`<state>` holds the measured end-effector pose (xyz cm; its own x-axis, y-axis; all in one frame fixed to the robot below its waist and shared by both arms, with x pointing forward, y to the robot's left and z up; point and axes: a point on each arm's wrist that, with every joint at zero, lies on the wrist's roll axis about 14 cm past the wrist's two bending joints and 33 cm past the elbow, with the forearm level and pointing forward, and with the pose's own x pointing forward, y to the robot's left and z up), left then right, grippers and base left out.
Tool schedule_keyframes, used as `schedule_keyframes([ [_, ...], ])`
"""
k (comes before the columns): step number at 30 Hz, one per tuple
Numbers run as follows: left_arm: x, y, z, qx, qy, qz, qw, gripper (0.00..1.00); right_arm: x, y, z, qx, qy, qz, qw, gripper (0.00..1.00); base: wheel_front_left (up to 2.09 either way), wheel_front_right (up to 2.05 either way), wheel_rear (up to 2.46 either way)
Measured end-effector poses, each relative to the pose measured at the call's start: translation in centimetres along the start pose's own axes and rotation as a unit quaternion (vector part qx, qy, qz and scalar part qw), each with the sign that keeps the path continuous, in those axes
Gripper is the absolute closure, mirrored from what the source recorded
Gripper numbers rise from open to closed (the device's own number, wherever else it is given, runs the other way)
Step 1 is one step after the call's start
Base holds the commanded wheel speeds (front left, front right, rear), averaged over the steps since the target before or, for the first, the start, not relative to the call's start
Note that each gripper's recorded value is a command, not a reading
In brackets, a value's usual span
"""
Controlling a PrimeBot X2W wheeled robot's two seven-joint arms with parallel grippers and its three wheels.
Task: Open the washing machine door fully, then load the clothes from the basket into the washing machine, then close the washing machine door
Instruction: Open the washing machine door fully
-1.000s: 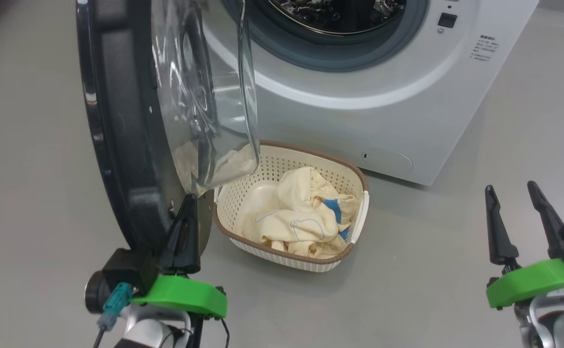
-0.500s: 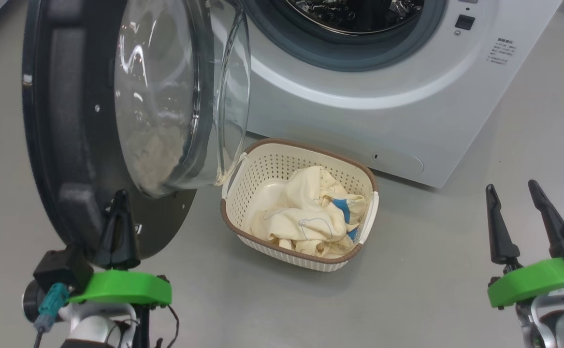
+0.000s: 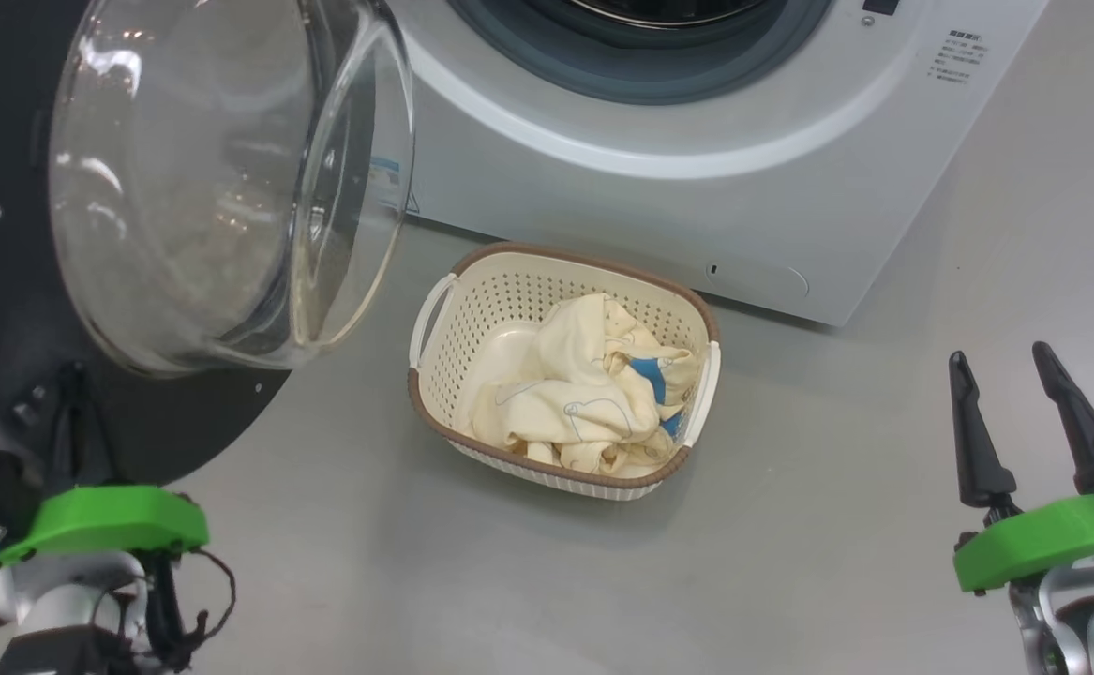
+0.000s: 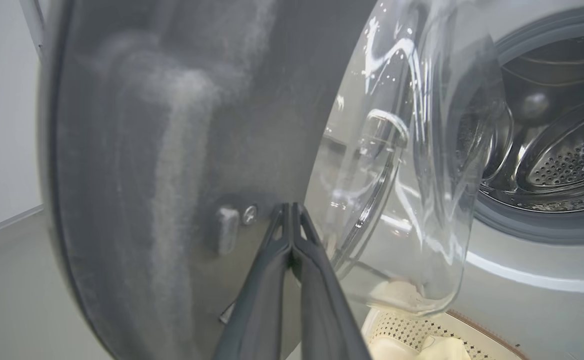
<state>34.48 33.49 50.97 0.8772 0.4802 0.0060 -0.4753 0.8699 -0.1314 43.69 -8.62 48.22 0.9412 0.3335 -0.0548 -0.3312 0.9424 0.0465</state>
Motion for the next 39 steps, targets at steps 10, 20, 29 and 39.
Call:
schedule_keyframes([
  [10,2.4,3.1,0.0,0.01,0.003,0.054,0.998,1.0,0.1,-0.6,-0.6,0.002,0.009,-0.005,1.0,0.0,0.0,0.0,0.0],
  [20,4.0,5.8,0.2,0.025,0.007,0.097,0.995,1.0,0.1,-0.5,-0.5,0.0,0.011,-0.002,1.0,0.0,0.0,0.0,0.0],
  [29,5.3,7.5,0.4,0.036,0.015,0.116,0.992,1.0,0.0,-0.6,-0.5,0.0,0.013,-0.004,1.0,0.0,0.0,0.0,0.0],
  [39,6.0,8.5,0.4,0.05,0.022,0.133,0.99,1.0,-0.1,-0.9,-0.6,0.0,0.014,-0.009,1.0,0.0,0.0,0.0,0.0],
])
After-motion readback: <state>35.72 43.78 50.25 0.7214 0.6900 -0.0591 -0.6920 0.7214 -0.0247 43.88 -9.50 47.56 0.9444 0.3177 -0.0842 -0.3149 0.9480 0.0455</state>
